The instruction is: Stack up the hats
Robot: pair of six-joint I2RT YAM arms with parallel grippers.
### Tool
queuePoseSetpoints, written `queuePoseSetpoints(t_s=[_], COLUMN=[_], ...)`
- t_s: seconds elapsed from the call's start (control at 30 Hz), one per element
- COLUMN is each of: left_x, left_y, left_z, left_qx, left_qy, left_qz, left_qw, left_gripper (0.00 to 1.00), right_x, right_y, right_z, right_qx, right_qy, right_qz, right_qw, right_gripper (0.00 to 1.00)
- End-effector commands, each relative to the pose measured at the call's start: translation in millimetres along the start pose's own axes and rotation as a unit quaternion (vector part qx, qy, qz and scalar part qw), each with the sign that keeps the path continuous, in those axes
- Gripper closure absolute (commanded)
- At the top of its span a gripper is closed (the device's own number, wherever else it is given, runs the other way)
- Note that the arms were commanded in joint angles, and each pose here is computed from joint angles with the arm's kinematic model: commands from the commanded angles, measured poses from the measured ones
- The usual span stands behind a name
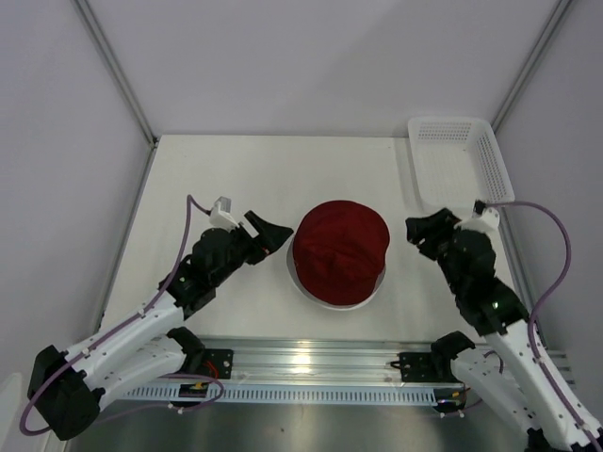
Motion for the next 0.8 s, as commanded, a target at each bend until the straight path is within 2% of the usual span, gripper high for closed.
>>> queuePoseSetpoints(t_s=[0.0,0.2,0.37,0.47,0.67,0.77], left_x=[-28,-35,-39,-36,-42,-44], left_y=[2,4,5,6,9,9], left_z=[25,18,7,4,6,6], left_qx=[-0.011,0.037,0.079,0.086,0.091,0.096], left_qy=[-0.020,-0.038,-0.054,-0.054,-0.052,-0.050], left_qz=[-0.055,-0.097,-0.117,-0.113,-0.118,-0.118], left_qw=[0.998,0.994,0.989,0.988,0.988,0.987], left_gripper=[0.12,0.13,0.13,0.13,0.13,0.13], right_x=[48,37,43,50,27,25], right_y=[-19,-37,-35,-30,-45,-46], right_z=[10,31,5,-3,-26,-35], right_qx=[0.091,0.095,0.155,0.180,0.205,0.214], right_qy=[0.021,-0.042,-0.023,-0.028,-0.016,-0.022], right_qz=[0.126,0.214,0.286,0.335,0.303,0.319], right_qw=[0.988,0.971,0.945,0.924,0.931,0.923], right_gripper=[0.43,0.39,0.29,0.29,0.29,0.29])
Point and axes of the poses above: each gripper's point midway between its finger pads, its own y axis back along the fingers, its own x axis along the line the jaws close on, z = x × y, the point moved 2 cm from there along y, back along the fingers, and after that the axes turned 3 degrees about -y, right-handed, at the moved point
